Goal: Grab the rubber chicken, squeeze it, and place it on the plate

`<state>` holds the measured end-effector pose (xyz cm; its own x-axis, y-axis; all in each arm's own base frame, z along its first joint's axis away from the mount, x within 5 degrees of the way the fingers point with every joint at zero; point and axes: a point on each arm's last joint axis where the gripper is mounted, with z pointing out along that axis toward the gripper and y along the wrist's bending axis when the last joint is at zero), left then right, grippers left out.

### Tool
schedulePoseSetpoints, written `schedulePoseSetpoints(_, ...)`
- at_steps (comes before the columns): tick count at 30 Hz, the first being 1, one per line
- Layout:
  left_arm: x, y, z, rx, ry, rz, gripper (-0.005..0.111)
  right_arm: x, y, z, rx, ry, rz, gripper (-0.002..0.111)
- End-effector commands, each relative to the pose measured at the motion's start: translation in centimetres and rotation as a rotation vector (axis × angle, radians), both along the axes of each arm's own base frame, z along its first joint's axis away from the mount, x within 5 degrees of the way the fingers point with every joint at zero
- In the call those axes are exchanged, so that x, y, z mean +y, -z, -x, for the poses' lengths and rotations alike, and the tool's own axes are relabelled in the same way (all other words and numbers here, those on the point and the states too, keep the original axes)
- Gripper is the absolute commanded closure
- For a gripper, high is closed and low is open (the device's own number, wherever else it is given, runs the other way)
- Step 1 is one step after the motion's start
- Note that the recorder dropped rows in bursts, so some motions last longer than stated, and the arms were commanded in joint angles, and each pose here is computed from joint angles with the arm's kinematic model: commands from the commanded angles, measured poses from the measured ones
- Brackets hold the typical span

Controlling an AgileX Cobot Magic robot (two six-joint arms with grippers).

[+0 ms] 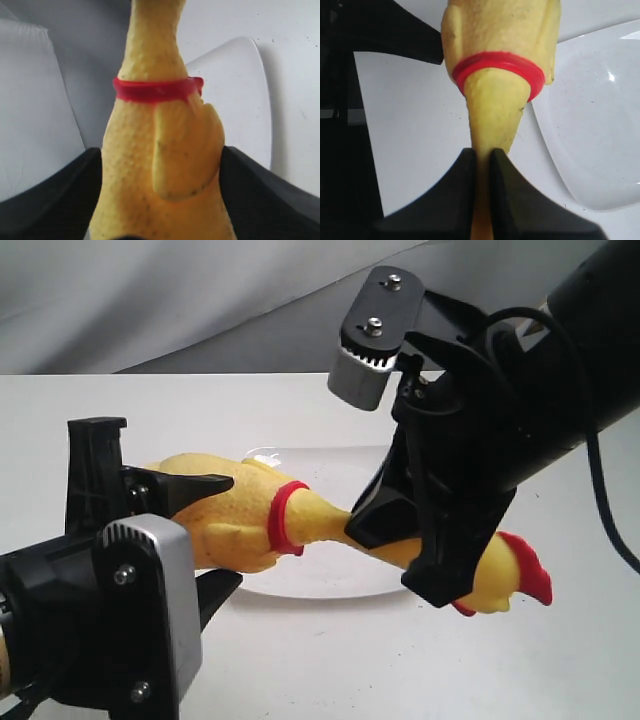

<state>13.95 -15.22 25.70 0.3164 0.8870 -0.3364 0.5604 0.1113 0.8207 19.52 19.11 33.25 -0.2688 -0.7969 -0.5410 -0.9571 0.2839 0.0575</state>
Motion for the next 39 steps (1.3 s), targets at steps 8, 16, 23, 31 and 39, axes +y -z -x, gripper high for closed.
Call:
schedulePoseSetpoints(8, 0.4, -0.2, -0.3, -0.013, -0.077, 0.015, 0.043, 0.1, -0.2, 0.8, 0.054, -0.067, -0.042, 0.108)
schedulePoseSetpoints(16, 0.2, -0.1, -0.1, 0.016, -0.051, 0.026, 0.041, -0.2, -0.6, 1.2, 0.051, -0.082, -0.039, 0.108)
schedulePoseSetpoints(23, 0.0, 0.3, -0.2, 0.027, -0.056, 0.011, 0.048, -0.1, -0.6, 1.2, 0.057, -0.081, -0.049, 0.108)
schedulePoseSetpoints(31, -0.6, 1.4, -0.6, 0.049, -0.053, -0.04, 0.107, -0.1, -0.6, 1.4, 0.069, -0.104, -0.053, 0.108)
schedulePoseSetpoints(39, -0.5, 1.3, -0.6, 0.053, -0.056, -0.035, 0.107, -0.1, -0.6, 1.3, 0.057, -0.102, -0.045, 0.108)
